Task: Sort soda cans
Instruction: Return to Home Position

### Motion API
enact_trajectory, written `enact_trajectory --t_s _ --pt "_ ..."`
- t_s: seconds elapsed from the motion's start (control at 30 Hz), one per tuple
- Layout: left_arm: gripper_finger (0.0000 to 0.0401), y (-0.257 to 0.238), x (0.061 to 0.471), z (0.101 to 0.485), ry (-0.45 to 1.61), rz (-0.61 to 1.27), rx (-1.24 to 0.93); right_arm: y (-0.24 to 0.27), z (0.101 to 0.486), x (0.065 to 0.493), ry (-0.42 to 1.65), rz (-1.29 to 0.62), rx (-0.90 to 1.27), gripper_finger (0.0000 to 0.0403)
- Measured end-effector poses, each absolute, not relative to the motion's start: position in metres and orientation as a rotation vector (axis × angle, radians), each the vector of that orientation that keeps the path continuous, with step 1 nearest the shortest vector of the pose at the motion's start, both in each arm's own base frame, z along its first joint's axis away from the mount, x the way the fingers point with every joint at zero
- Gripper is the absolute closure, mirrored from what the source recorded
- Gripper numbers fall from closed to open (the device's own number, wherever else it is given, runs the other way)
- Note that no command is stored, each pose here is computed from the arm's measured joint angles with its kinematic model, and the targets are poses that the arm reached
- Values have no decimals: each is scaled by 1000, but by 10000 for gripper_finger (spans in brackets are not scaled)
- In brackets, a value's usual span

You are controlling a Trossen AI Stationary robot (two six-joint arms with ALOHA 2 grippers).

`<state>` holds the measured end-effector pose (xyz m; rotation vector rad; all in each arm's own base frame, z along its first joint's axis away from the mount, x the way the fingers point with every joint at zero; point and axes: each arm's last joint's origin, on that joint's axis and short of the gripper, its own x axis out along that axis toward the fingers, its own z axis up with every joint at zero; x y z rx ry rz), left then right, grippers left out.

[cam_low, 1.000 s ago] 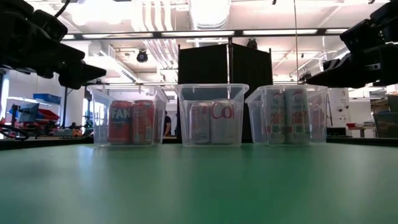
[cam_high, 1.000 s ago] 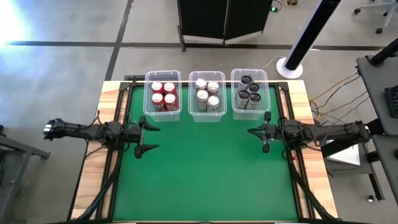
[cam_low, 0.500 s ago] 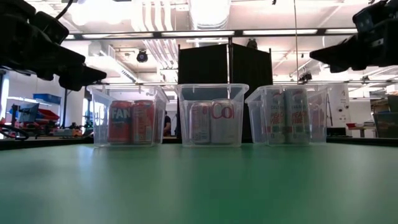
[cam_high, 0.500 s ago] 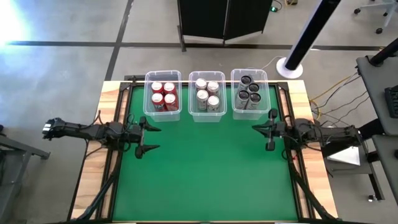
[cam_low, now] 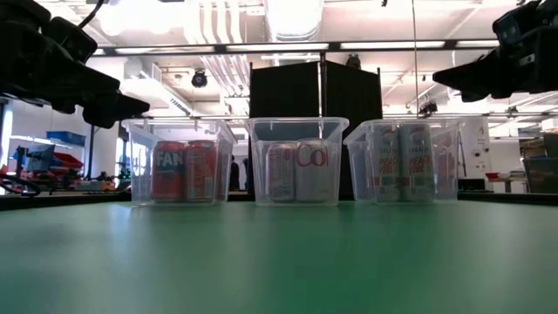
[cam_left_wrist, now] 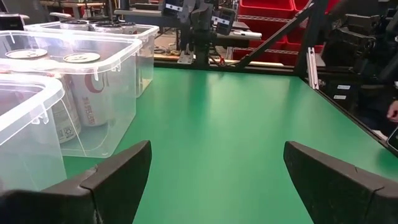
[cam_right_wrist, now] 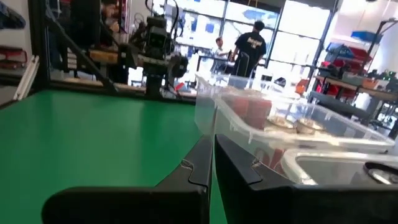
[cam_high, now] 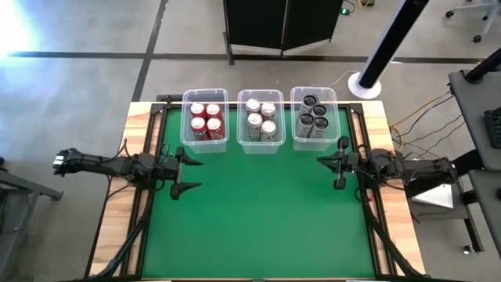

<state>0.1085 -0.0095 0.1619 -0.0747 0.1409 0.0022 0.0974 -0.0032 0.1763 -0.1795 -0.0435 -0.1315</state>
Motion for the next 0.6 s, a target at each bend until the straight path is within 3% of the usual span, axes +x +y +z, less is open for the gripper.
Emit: enact_trajectory --t_s 0.6 --pt "51 -10 109 162 143 2 -75 -3 174 100 -13 -128 -182 390"
